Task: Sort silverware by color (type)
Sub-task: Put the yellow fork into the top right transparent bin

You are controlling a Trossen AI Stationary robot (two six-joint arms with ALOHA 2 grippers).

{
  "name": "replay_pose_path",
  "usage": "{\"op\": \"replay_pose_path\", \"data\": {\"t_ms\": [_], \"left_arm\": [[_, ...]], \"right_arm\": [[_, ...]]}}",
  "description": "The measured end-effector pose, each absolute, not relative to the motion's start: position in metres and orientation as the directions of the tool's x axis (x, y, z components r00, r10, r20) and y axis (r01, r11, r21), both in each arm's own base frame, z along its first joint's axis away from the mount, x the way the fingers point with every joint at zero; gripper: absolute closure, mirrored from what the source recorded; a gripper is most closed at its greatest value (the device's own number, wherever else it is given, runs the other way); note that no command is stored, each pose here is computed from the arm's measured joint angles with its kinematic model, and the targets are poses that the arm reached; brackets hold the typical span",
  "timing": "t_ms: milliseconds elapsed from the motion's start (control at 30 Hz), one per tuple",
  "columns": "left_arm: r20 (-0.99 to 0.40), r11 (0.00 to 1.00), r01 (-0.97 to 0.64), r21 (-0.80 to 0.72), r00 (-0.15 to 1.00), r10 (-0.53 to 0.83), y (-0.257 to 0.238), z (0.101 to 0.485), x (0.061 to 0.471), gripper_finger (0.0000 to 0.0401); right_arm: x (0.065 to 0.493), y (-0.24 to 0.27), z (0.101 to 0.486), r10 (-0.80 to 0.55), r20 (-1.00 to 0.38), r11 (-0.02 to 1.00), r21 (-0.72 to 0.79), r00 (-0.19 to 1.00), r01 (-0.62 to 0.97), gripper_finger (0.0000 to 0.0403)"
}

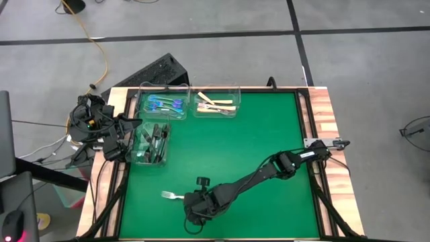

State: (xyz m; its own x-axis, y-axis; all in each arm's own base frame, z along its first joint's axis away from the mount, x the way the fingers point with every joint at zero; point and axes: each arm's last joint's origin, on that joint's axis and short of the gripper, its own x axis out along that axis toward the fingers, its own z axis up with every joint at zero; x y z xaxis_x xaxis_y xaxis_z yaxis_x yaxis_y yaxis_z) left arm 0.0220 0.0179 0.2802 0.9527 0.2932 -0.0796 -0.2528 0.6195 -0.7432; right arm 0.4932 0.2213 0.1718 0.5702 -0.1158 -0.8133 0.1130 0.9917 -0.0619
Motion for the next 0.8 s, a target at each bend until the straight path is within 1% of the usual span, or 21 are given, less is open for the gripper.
{"op": "replay_pose_path", "data": {"t_ms": [100, 233, 367, 533, 700, 800], "left_arm": [[-0.079, 0.622, -0.254, -0.741, 0.952, 0.294, 0.018, 0.280, 0.022, 0.0289], [-0.079, 0.623, -0.255, -0.740, 0.952, 0.296, 0.018, 0.280, 0.022, 0.0289], [-0.078, 0.624, -0.256, -0.738, 0.951, 0.299, 0.018, 0.280, 0.022, 0.0289], [-0.071, 0.616, -0.263, -0.742, 0.946, 0.318, 0.019, 0.281, 0.022, 0.0289], [-0.063, 0.615, -0.272, -0.740, 0.939, 0.339, 0.019, 0.281, 0.022, 0.0289], [-0.061, 0.619, -0.276, -0.736, 0.937, 0.345, 0.019, 0.281, 0.022, 0.0289]], "right_arm": [[0.486, 0.216, 0.179, -0.137, -0.842, 0.991, -0.118, 0.521, 0.071, 0.0338], [0.484, 0.207, 0.190, -0.154, -0.849, 0.985, -0.171, 0.505, 0.014, 0.0339], [0.479, 0.188, 0.229, -0.155, -0.829, 0.976, -0.211, 0.537, -0.044, 0.0339], [0.473, 0.155, 0.262, -0.167, -0.837, 0.965, -0.248, 0.522, -0.088, 0.0339], [0.461, 0.113, 0.312, -0.190, -0.801, 0.958, -0.279, 0.568, -0.072, 0.0339], [0.455, 0.086, 0.332, -0.214, -0.785, 0.953, -0.298, 0.581, -0.051, 0.0339]]}}
